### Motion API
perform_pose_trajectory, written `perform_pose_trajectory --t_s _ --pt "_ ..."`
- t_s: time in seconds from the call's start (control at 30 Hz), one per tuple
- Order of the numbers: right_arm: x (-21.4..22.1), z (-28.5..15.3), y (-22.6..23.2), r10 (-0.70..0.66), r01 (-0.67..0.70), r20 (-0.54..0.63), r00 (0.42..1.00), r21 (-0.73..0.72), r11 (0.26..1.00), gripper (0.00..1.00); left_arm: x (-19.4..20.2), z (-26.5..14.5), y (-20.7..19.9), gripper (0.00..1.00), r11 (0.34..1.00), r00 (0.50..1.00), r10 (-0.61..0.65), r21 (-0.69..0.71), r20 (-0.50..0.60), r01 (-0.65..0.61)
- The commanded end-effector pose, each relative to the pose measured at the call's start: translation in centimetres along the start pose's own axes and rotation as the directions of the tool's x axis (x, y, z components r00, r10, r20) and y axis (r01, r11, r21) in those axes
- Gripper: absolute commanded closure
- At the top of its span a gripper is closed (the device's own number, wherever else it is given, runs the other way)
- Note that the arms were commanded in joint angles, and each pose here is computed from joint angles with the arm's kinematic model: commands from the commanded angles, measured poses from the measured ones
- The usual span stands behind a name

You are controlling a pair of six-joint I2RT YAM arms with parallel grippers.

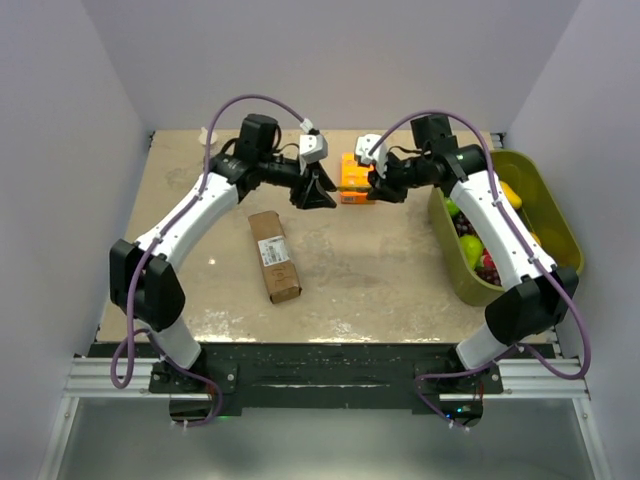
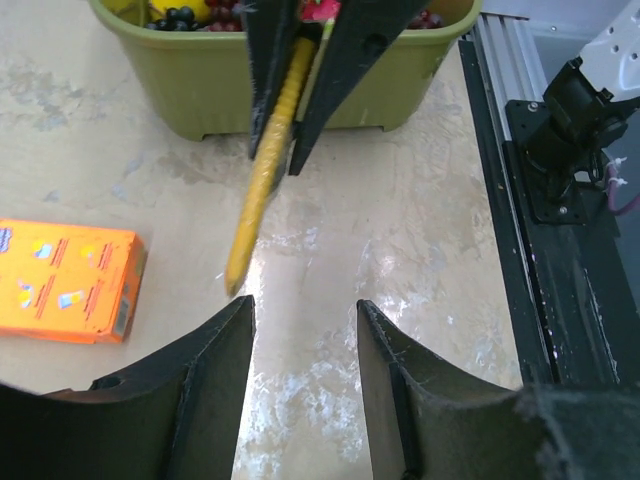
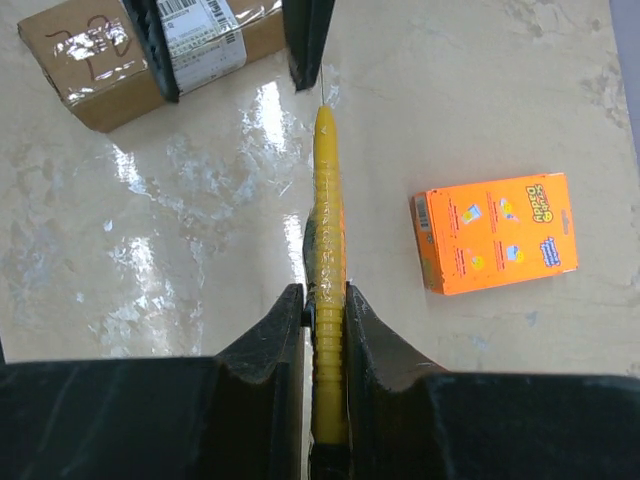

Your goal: Unpack the express box

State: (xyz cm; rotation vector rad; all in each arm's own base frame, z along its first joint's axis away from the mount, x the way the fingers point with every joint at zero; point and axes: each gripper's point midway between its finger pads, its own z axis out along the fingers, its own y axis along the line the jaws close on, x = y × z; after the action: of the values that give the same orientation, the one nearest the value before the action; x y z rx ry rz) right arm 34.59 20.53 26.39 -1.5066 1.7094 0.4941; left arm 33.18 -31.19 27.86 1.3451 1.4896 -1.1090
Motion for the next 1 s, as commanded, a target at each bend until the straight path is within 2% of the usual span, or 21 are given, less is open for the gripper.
perform_pose_trajectory --t_s 0.0,0.2,0.3,0.43,0.73,0.97 --pt "-1.3 -0.5 -0.4 -0.088 0.088 -0.004 0.996 0.016 0.996 1.00 -1.2 1.3 0.0 0.50 0.997 0.997 0.073 -0.006 0.014 -0.073" --pt "-1.5 0.1 0.3 -0.085 0.085 -0.011 0.996 0.000 0.996 1.00 -2.4 1.9 1.5 0.52 0.993 0.995 0.097 -0.063 0.027 -0.095" --pt "-1.1 0.3 0.6 -0.072 0.071 -0.022 0.997 -0.015 0.997 1.00 -3.5 1.4 0.8 0.55 0.995 0.994 0.100 -0.013 0.037 -0.099" --pt "-1.2 0.4 0.9 -0.074 0.074 -0.018 0.997 -0.018 0.997 1.00 -4.5 0.4 -0.2 0.53 0.998 0.995 0.054 0.037 0.086 -0.057" --pt "-2.3 0.8 1.5 -0.088 0.088 0.002 0.996 -0.031 0.996 1.00 -1.3 1.4 0.2 0.50 0.999 0.999 0.033 0.035 0.034 -0.034" --pt "-2.5 0.6 1.4 -0.087 0.087 0.000 0.996 -0.025 0.996 1.00 -1.1 1.6 0.0 0.53 0.998 0.999 0.031 0.057 0.034 -0.033"
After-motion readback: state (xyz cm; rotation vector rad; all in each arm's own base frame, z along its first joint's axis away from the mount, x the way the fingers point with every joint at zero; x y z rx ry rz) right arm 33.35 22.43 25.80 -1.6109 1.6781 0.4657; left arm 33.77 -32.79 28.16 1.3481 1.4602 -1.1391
